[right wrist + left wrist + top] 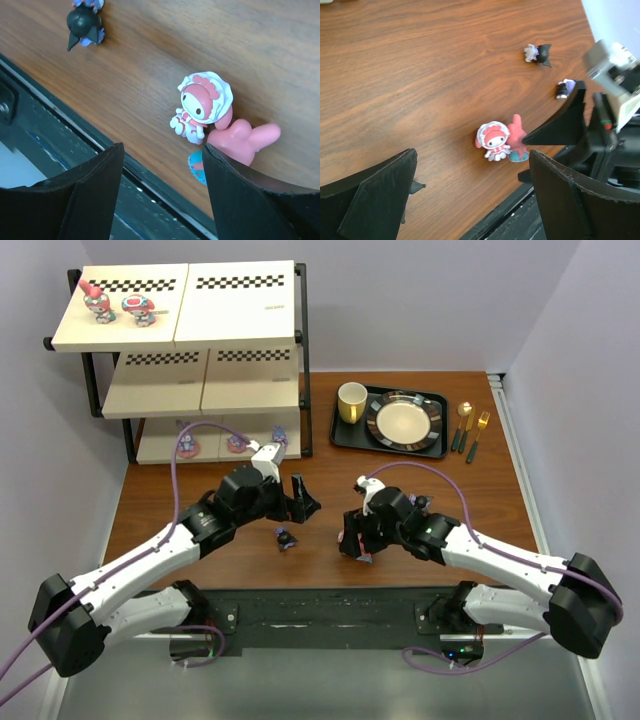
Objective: Place and organize the plastic toys onto the shelf
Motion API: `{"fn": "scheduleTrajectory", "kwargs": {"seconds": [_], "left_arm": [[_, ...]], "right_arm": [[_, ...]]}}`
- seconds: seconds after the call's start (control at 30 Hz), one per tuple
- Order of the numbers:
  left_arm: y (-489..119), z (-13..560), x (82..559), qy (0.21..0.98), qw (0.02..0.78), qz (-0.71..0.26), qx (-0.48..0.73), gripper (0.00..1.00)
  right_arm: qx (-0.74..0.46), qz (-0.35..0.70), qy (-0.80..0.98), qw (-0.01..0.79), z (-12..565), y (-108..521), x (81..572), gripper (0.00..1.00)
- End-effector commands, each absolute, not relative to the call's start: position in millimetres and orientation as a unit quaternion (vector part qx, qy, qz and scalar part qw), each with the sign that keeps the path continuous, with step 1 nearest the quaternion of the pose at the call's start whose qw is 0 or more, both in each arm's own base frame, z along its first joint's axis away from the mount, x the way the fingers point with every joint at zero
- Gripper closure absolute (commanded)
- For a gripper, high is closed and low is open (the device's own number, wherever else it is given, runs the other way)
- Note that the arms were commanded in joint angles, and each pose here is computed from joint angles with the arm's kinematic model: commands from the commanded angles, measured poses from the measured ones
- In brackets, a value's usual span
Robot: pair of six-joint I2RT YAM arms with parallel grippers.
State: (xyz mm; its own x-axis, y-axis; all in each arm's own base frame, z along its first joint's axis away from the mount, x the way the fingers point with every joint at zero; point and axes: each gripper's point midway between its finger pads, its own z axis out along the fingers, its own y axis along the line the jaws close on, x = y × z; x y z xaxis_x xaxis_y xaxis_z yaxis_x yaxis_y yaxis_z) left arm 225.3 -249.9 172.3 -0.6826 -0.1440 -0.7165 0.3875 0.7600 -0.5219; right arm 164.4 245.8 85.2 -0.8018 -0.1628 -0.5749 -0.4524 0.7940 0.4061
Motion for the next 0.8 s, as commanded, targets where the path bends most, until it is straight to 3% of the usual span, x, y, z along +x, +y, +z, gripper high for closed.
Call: {"fn": "scheduleTrajectory", "kwargs": {"seconds": [0.0,0.23,0.77], "left_arm": [[-249,181,233,0.836,0.42,-0.35,0.043,0.02],[-237,176,231,0.837,0.431,-0.336,0.03,0.02],[-235,169,227,0.836,0.429,-0.34,0.031,0.01]], "right_arm": [[-0.072,0.27,0.923,0.264,82,244,171,0.34],[-0.037,0.3,0.923,0.238,72,261,172,0.34],[-0.002,0.243,0.948,0.207,35,250,171,0.34]]}}
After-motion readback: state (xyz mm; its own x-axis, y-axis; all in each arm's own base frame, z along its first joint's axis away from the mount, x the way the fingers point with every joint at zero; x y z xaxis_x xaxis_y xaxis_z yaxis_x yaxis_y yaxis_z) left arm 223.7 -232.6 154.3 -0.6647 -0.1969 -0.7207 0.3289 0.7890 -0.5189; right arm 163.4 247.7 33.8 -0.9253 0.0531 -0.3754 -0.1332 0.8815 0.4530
